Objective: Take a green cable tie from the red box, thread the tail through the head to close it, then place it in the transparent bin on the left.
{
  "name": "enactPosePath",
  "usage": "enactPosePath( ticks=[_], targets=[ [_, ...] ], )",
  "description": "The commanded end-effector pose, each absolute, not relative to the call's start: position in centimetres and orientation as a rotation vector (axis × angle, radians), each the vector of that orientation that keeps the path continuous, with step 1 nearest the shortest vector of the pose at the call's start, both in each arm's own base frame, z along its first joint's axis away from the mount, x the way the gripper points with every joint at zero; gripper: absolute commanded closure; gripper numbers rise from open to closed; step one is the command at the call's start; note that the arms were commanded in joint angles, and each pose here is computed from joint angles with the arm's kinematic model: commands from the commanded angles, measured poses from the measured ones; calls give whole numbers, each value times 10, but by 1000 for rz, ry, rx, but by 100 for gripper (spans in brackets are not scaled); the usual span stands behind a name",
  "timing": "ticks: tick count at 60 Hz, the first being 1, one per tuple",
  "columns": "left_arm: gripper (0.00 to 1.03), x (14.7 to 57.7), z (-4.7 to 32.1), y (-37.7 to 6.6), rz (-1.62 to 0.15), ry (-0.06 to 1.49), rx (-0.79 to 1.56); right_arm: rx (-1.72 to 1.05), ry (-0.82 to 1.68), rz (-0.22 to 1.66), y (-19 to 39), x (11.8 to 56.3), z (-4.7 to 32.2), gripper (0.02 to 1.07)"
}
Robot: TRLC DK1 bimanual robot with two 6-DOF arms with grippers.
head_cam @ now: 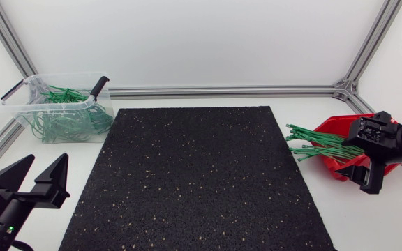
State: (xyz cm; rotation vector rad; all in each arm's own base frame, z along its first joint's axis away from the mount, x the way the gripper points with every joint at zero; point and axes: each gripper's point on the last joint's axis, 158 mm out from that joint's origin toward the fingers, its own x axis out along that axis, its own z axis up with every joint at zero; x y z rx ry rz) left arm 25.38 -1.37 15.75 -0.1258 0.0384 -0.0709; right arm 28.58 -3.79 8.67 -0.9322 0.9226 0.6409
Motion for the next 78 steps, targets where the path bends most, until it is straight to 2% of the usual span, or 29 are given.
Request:
enactPosePath(
  ticks=[1,14,23,30,36,43,51,78],
  targets=[
    [4,255,135,-11,-56,86,-146,-1024,911,716,-39,283,81,13],
    [4,255,134,-11,-52,89,-146,-1114,872,746,-43,291,65,18],
    [4,255,134,-11,-52,90,-146,-1139,828,766,-40,298,66,23],
    [4,255,134,-12,-57,91,-146,-1148,822,787,-38,303,64,32],
    [4,255,134,-13,-60,91,-145,-1154,832,816,-38,304,58,47],
    [4,255,134,-12,-58,91,-145,-1169,817,811,-38,310,55,56],
    [4,255,134,-13,-61,91,-145,-1186,788,798,-34,316,54,71],
    [4,254,134,-14,-64,91,-145,-1191,782,792,-27,318,40,78]
  ],
)
